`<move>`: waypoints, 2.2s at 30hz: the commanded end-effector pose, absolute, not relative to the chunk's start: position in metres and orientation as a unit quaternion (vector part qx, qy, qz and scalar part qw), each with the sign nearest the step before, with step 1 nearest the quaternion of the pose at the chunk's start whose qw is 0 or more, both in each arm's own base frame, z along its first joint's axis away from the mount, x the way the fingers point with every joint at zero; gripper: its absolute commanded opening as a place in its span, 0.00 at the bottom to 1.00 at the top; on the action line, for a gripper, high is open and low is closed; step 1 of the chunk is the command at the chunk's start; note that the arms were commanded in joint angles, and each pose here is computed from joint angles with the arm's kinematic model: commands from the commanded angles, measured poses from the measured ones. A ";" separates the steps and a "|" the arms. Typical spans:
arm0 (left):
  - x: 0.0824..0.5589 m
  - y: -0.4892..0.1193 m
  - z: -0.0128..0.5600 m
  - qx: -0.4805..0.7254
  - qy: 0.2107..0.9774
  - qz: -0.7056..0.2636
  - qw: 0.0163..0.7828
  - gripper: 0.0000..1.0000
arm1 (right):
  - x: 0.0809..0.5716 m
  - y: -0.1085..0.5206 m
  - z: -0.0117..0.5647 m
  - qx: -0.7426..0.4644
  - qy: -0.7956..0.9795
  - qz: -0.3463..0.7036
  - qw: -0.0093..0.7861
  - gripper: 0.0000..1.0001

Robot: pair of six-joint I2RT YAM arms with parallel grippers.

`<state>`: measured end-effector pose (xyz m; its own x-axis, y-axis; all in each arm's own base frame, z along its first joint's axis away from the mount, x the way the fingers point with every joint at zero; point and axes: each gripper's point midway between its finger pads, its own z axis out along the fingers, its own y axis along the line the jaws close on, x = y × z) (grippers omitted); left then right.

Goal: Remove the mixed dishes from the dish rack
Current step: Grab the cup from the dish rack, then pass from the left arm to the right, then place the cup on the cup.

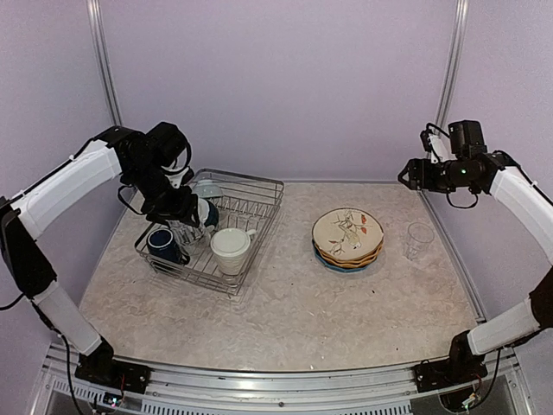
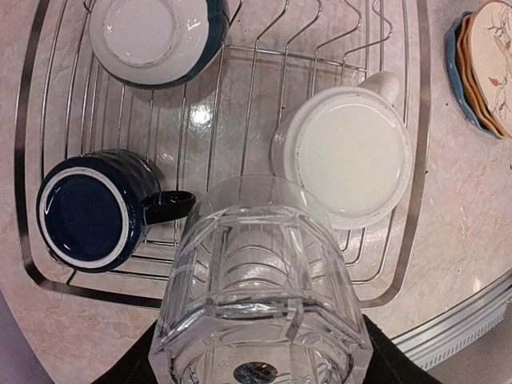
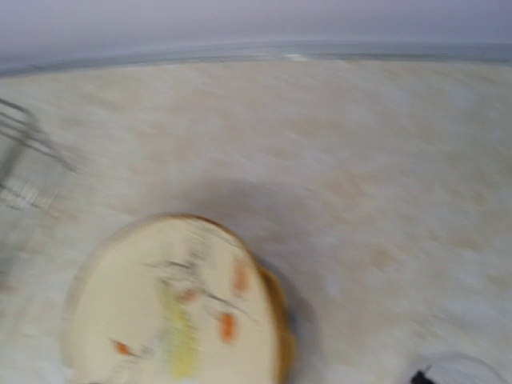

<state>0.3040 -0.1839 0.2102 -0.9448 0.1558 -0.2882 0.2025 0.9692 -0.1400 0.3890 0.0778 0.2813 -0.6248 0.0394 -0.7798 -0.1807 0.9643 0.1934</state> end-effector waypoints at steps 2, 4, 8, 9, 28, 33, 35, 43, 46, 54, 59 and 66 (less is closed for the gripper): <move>0.305 -0.190 0.260 0.073 0.966 -0.150 0.199 0.21 | 0.385 0.137 0.312 -0.070 0.846 0.252 0.464 0.82; 0.311 -0.200 0.280 0.073 0.950 -0.196 0.230 0.21 | 0.382 0.163 0.314 -0.081 0.829 0.303 0.462 0.84; 0.325 -0.227 0.321 0.078 0.901 -0.316 0.288 0.21 | 0.372 0.225 0.325 -0.115 0.785 0.413 0.448 0.86; 0.330 -0.236 0.332 0.078 0.880 -0.355 0.307 0.21 | 0.369 0.240 0.327 -0.123 0.774 0.438 0.440 0.87; 0.352 -0.337 0.376 0.100 0.706 -0.649 0.265 0.16 | 0.337 0.387 0.373 -0.197 0.626 0.674 0.340 0.84; 0.353 -0.354 0.376 0.113 0.697 -0.663 0.249 0.16 | 0.338 0.391 0.368 -0.195 0.624 0.681 0.329 0.70; 0.353 -0.360 0.376 0.119 0.693 -0.668 0.242 0.16 | 0.338 0.391 0.367 -0.195 0.623 0.683 0.328 0.64; 0.355 -0.369 0.359 0.116 0.703 -0.665 0.222 0.18 | 0.344 0.374 0.370 -0.177 0.620 0.680 0.349 0.08; 0.356 -0.367 0.349 0.113 0.718 -0.650 0.222 0.29 | 0.350 0.359 0.371 -0.168 0.622 0.675 0.360 0.00; 0.355 -0.343 0.335 0.122 0.776 -0.554 0.275 0.99 | 0.371 0.304 0.357 -0.151 0.686 0.577 0.417 0.00; 0.349 -0.318 0.319 0.128 0.823 -0.475 0.285 0.99 | 0.390 0.231 0.320 -0.116 0.792 0.389 0.456 0.00; 0.355 -0.303 0.277 0.141 0.880 -0.380 0.249 0.99 | 0.382 0.104 0.261 -0.072 0.913 0.000 0.402 0.00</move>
<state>0.3547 -0.3205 0.3209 -0.8071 -0.0491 -0.5884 0.4764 0.5347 -0.6980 0.3993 0.1942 0.3127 -0.5339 0.1387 -0.8341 -0.3988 0.8285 0.3930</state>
